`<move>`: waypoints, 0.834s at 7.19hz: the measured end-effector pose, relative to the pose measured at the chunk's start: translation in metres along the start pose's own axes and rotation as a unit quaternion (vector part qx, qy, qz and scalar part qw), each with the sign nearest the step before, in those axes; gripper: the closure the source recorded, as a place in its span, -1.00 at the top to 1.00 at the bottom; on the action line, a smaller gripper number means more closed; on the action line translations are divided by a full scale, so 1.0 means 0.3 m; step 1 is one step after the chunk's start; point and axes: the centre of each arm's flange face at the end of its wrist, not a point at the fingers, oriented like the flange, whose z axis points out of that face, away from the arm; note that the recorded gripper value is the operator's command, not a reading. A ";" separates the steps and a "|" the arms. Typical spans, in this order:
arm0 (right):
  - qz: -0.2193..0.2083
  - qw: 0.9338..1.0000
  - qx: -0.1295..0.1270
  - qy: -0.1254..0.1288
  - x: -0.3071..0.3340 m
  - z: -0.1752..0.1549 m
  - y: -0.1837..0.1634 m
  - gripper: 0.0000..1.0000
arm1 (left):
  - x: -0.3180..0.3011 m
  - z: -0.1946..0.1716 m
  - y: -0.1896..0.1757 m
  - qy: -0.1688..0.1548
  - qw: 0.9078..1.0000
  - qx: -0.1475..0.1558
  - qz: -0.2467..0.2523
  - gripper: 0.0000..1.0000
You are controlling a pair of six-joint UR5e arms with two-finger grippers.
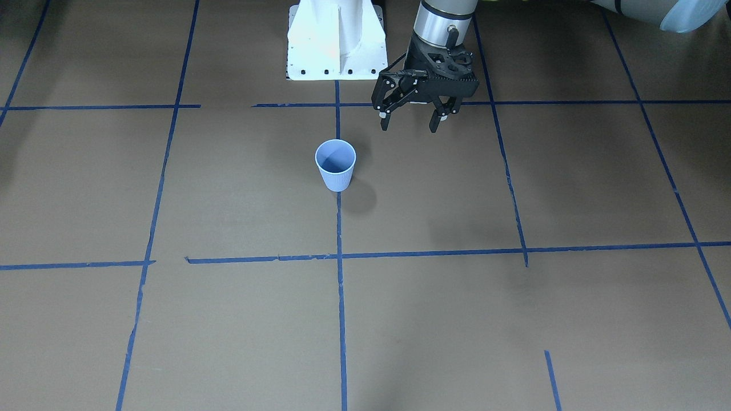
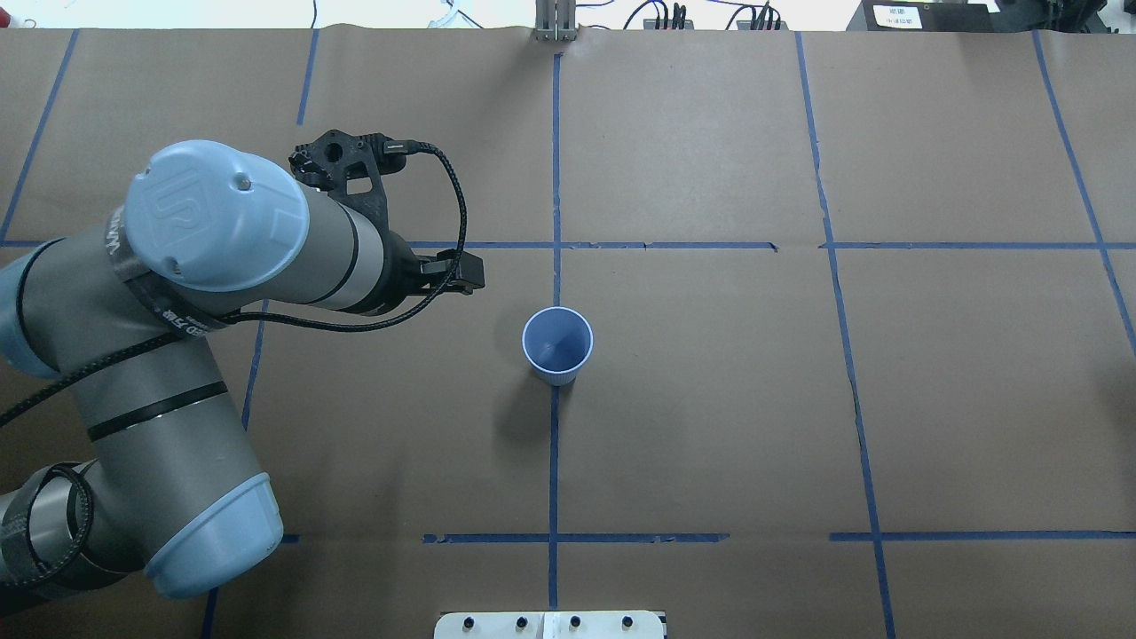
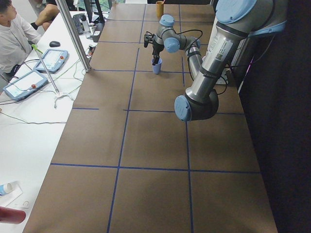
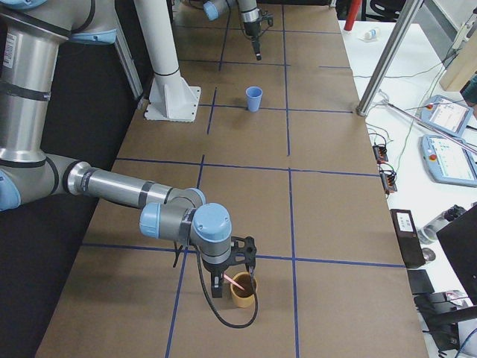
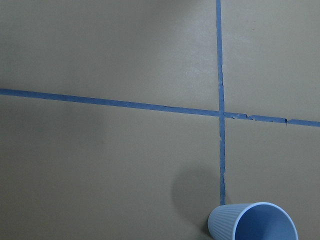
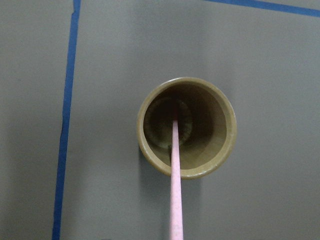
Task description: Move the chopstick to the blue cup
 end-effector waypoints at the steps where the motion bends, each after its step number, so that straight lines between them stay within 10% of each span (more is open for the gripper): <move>1: 0.004 1.000 -0.001 -0.008 0.012 0.023 0.011 0.32 | 0.000 0.000 0.000 0.000 1.000 0.000 -0.001 1.00; 3: 0.013 1.000 -0.004 -0.023 0.021 0.048 0.024 -0.67 | 0.000 -0.005 0.000 0.001 1.000 0.001 -0.001 1.00; 6: 0.014 1.000 0.005 -0.026 0.021 0.030 0.017 -0.99 | -0.004 -0.007 0.001 0.001 1.000 0.002 -0.002 1.00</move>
